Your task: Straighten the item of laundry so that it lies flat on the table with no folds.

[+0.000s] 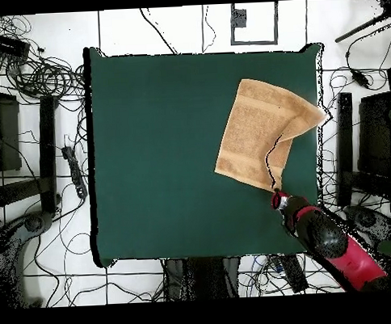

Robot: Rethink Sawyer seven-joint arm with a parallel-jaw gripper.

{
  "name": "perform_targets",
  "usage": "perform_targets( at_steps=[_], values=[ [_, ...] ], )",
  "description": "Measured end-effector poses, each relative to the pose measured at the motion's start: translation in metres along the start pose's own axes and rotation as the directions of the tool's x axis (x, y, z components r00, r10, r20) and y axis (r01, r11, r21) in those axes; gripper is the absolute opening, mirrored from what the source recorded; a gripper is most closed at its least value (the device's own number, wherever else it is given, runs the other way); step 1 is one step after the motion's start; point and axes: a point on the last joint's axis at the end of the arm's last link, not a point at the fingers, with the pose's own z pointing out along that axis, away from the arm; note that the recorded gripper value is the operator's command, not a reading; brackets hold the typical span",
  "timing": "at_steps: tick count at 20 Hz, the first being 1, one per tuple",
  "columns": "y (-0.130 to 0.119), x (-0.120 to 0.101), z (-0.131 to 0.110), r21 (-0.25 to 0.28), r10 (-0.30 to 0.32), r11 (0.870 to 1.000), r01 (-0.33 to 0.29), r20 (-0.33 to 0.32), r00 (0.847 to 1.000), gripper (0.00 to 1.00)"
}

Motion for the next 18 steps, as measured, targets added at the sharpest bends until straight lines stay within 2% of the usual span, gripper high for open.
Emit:
perform_targets(
  at_steps=[8, 18],
  values=[
    [0.0001, 0.0056, -0.0018, -0.03, 0.024, 0.999, -0.023, 0.003, 1.0, 0.0],
    [0.0048, 0.0064, -0.0025, -0.047, 0.025, 0.999, -0.025, 0.004, 1.0, 0.0]
  ],
)
